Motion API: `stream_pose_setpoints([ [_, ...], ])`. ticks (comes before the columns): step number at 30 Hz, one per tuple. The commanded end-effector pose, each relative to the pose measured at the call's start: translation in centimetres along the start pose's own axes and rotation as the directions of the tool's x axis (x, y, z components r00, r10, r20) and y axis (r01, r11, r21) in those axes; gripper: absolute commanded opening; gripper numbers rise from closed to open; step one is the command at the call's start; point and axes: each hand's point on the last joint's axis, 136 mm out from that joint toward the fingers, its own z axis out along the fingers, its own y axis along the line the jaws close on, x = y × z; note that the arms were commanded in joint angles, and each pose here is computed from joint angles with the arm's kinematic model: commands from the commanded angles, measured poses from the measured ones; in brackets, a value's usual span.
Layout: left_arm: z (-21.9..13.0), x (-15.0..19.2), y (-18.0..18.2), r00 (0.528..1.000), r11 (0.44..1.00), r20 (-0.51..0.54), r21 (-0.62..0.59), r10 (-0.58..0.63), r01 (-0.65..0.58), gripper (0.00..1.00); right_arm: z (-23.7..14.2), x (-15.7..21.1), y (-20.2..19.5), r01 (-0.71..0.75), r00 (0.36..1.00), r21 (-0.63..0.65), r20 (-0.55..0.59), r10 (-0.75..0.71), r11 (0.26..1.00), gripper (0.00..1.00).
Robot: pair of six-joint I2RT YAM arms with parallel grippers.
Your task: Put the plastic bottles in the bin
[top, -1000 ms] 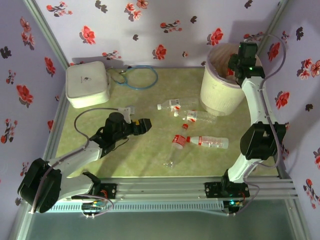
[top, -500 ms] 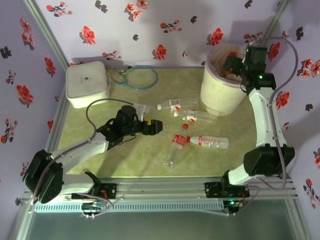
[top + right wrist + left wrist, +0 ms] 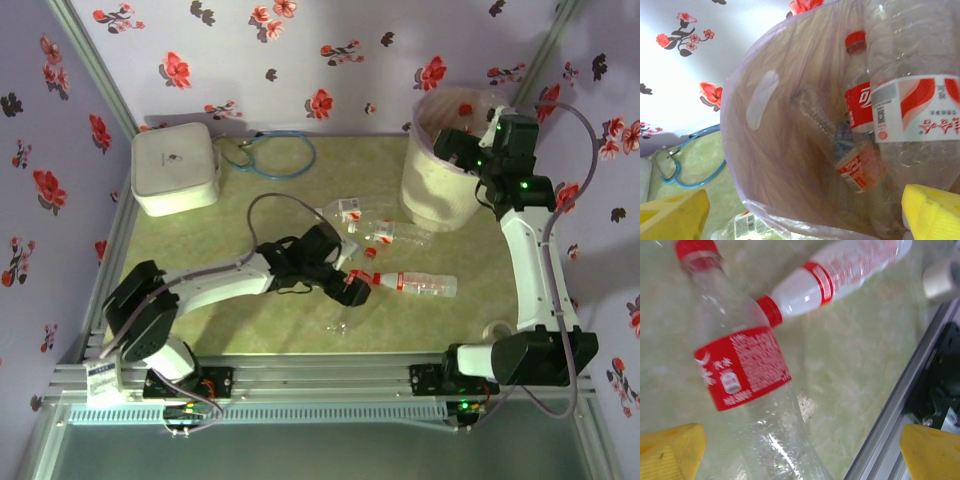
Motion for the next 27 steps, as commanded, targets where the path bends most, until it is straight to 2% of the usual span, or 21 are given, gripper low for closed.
stream_pose_setpoints([
  [1, 2.2, 2.4, 0.4, 0.988, 0.998, -0.148, -0.035, 0.039, -0.045, 1.0, -0.6, 0.7, 1.0, -0.038, 0.999, -0.069, 0.005, 0.038, 0.997, 0.99],
  [8, 3.8, 4.8, 0.8, 0.968, 0.999, -0.252, -0.044, 0.002, -0.014, 0.97, 0.2, 1.5, 0.5, -0.046, 0.999, -0.056, -0.027, 0.045, 0.997, 0.99],
  [14, 4.9, 7.4, 1.1, 0.932, 0.998, -0.363, -0.062, -0.027, 0.004, 0.94, 0.8, 1.6, 0.6, -0.063, 0.998, -0.064, -0.03, 0.061, 0.996, 0.99],
  [19, 4.8, 7.7, 1.5, 0.926, 0.996, -0.375, -0.088, -0.039, 0.006, 0.78, 0.8, 1.7, 0.6, -0.062, 0.998, -0.065, -0.032, 0.06, 0.996, 0.99],
  [24, 3.6, 7.3, 2.6, 0.931, 0.992, -0.356, -0.125, -0.074, 0.031, 0.58, 0.6, 2.1, 0.8, -0.052, 0.998, -0.084, -0.047, 0.049, 0.995, 0.99],
  [27, 2.1, 6.9, 3.7, 0.942, 0.986, -0.319, -0.155, -0.104, 0.057, 0.53, 0.5, 2.5, 1.9, -0.058, 0.997, -0.151, -0.06, 0.05, 0.987, 0.99],
])
